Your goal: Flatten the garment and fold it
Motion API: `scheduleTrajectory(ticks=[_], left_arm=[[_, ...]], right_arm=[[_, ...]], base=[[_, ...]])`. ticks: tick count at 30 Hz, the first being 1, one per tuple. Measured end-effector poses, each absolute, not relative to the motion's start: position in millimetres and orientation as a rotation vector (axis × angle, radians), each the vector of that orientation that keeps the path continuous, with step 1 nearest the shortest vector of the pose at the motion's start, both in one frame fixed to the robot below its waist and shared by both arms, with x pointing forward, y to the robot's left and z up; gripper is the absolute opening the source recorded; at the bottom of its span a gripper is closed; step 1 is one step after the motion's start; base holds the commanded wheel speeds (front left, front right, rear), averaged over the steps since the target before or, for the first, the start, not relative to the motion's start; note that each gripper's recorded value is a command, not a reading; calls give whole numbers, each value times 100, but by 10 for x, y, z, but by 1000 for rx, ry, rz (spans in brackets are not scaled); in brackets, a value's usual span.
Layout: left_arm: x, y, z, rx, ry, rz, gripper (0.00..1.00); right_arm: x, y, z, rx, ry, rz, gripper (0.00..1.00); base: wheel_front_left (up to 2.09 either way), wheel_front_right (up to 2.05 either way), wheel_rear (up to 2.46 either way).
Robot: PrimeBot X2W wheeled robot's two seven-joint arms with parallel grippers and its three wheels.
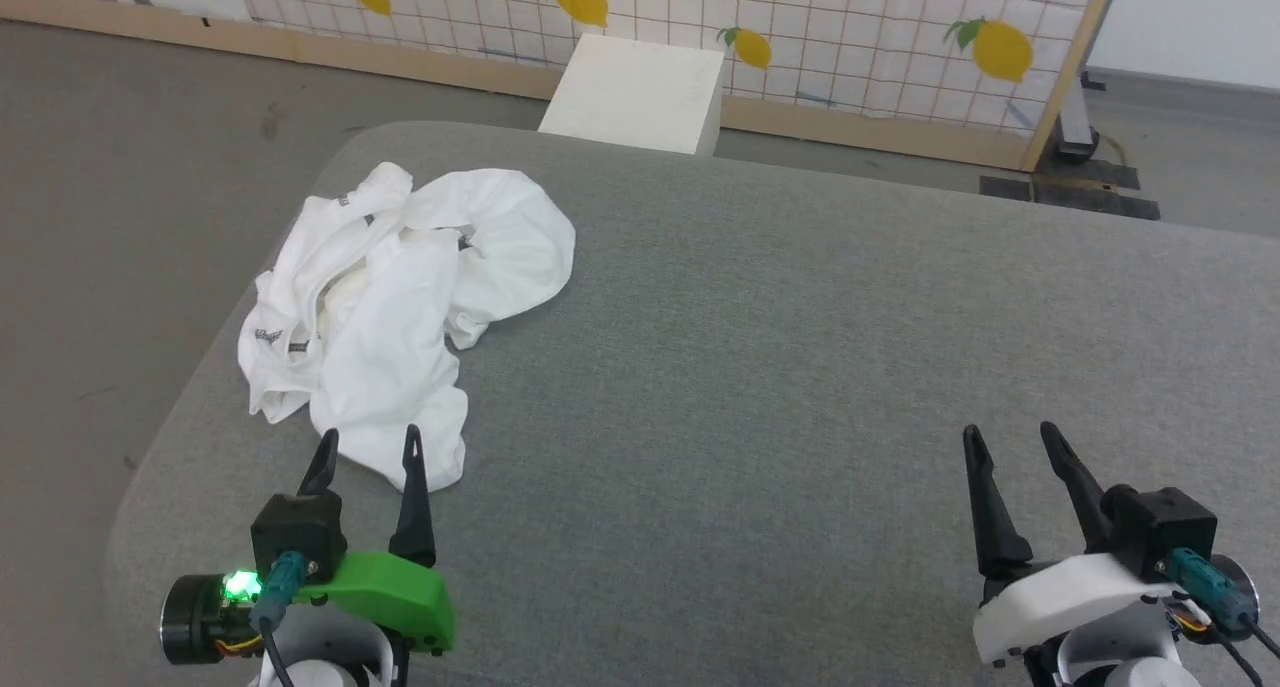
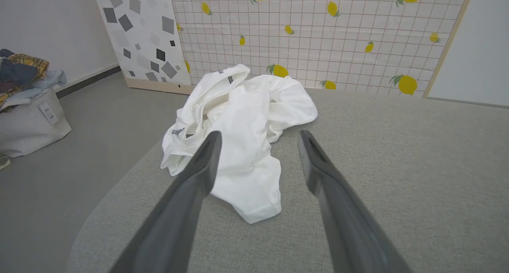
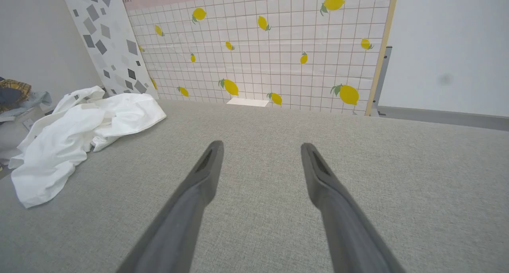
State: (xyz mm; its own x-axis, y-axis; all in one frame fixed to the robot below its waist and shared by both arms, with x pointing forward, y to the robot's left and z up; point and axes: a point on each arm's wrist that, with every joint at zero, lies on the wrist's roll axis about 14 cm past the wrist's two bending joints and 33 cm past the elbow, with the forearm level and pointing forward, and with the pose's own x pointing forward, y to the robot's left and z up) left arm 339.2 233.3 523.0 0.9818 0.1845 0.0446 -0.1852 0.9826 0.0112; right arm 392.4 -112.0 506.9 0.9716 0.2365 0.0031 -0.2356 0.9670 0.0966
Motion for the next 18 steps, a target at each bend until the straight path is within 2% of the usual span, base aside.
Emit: scheduleTrajectory(ticks=[18], left_arm=[[3192, 2576, 5230, 14, -63, 276, 100]], right_arm=[[3967, -909, 4976, 126, 22, 293, 100]], base=[[0, 0, 0]])
